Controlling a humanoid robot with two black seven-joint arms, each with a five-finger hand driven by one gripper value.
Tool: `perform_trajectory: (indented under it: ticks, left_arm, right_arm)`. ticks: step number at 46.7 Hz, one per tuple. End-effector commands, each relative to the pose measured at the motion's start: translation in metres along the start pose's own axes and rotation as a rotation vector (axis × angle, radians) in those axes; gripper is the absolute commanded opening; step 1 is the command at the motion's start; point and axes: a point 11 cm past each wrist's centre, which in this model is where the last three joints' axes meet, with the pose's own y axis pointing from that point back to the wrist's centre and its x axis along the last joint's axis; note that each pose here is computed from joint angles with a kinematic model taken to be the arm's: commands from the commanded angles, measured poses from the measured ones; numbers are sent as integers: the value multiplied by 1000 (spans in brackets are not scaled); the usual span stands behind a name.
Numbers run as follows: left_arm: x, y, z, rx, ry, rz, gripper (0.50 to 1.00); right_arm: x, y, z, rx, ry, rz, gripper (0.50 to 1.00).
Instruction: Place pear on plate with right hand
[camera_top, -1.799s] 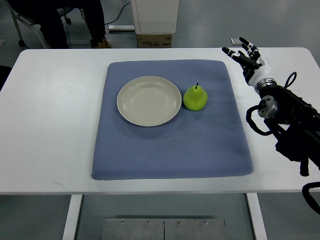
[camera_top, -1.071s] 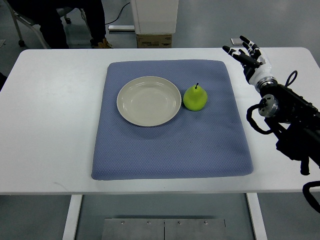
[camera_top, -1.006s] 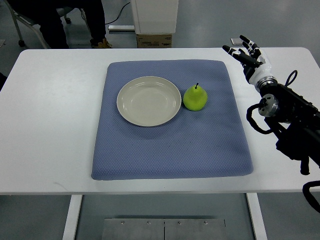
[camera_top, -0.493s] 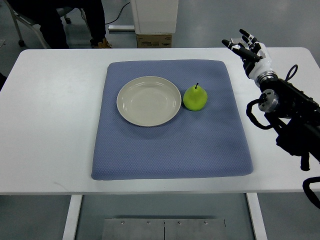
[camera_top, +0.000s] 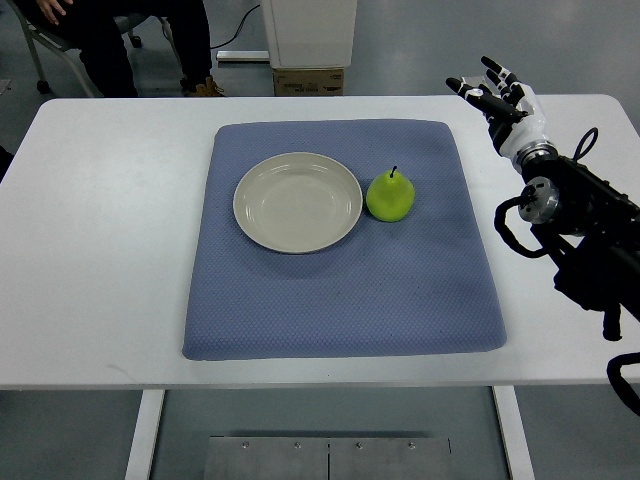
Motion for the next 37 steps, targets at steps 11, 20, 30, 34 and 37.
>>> perform_trajectory:
  ticks: [11, 20, 30, 34, 37]
  left_arm:
    - [0, 0, 0, 0, 0, 0, 1000]
    - [0, 0, 0, 0, 0, 0, 1000]
    - [0, 0, 0, 0, 0, 0, 1000]
    - [0, 0, 0, 0, 0, 0, 1000]
    - [0, 0, 0, 0, 0, 0, 1000]
  right_arm:
    - [-2, 0, 3, -16, 38, -13, 1000]
    - [-8, 1, 6, -29, 61, -58, 1000]
    - [-6, 7, 19, -55, 166, -136, 1000]
    - [-9, 10, 25, -33, 237, -169, 1000]
    - [-13, 12, 29, -11, 303, -205, 1000]
